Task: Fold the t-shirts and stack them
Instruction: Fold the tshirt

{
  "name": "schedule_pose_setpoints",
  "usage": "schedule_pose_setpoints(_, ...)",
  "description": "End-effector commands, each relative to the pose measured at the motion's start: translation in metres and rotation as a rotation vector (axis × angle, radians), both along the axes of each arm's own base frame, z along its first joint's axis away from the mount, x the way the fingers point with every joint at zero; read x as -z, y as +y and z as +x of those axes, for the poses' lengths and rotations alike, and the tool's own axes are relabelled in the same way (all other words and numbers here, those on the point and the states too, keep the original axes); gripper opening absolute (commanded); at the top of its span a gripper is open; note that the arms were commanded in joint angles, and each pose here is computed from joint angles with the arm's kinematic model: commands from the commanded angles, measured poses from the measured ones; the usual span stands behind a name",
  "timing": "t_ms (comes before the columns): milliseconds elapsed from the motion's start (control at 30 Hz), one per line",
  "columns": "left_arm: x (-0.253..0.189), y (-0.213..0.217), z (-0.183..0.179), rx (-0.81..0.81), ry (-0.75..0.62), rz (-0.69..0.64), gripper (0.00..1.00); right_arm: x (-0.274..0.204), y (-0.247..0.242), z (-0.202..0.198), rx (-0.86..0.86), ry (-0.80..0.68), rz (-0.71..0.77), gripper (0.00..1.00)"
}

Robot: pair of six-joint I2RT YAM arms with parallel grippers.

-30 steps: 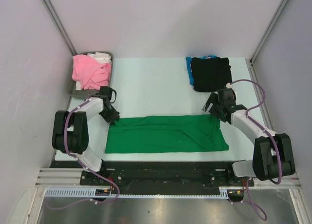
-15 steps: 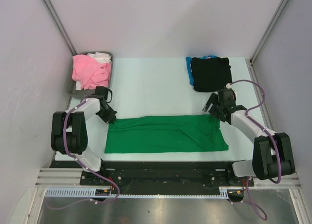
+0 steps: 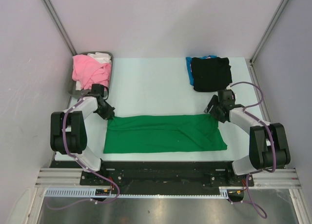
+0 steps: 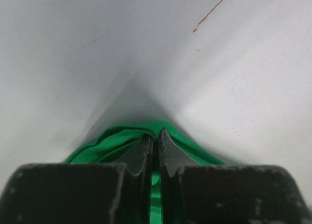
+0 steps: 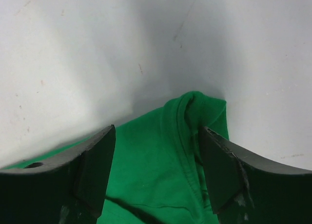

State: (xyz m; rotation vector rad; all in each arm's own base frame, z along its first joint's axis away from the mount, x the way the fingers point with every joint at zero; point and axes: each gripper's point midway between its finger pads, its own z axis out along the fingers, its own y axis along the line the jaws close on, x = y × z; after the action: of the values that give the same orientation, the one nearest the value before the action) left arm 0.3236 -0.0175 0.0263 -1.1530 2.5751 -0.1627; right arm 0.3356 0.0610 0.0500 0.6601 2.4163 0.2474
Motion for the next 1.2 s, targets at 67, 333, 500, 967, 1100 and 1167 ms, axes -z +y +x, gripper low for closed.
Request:
schedule_pose_setpoints(67,-0.006,0.003,0.017,0.019,-0.051,0.006,0.09,0.011,-0.001,0.011,0.024,-0.007,0.022,0.53)
schedule_pose_setpoints(333,-0.003,0.007,0.014,0.006,-0.043,0.005,0.08,0.013,-0.023,0.003,0.077,0.026,-0.029,0.00)
schedule_pose_setpoints(500,-0.003,0.009,0.012,-0.012,-0.043,-0.025,0.06,0.010,-0.041,-0.005,0.138,0.041,-0.094,0.00)
schedule_pose_setpoints(967,-0.004,0.013,0.013,-0.018,-0.065,-0.043,0.12,0.013,-0.037,-0.004,0.130,0.040,-0.031,0.63)
schedule_pose_setpoints(1100,-0.010,0.015,0.011,-0.023,-0.068,-0.033,0.59,-0.004,-0.039,0.001,0.135,-0.014,-0.041,0.91)
schedule_pose_setpoints(1167,-0.018,0.017,0.007,-0.028,-0.067,-0.023,0.71,-0.014,-0.044,0.002,0.144,-0.039,-0.063,0.93)
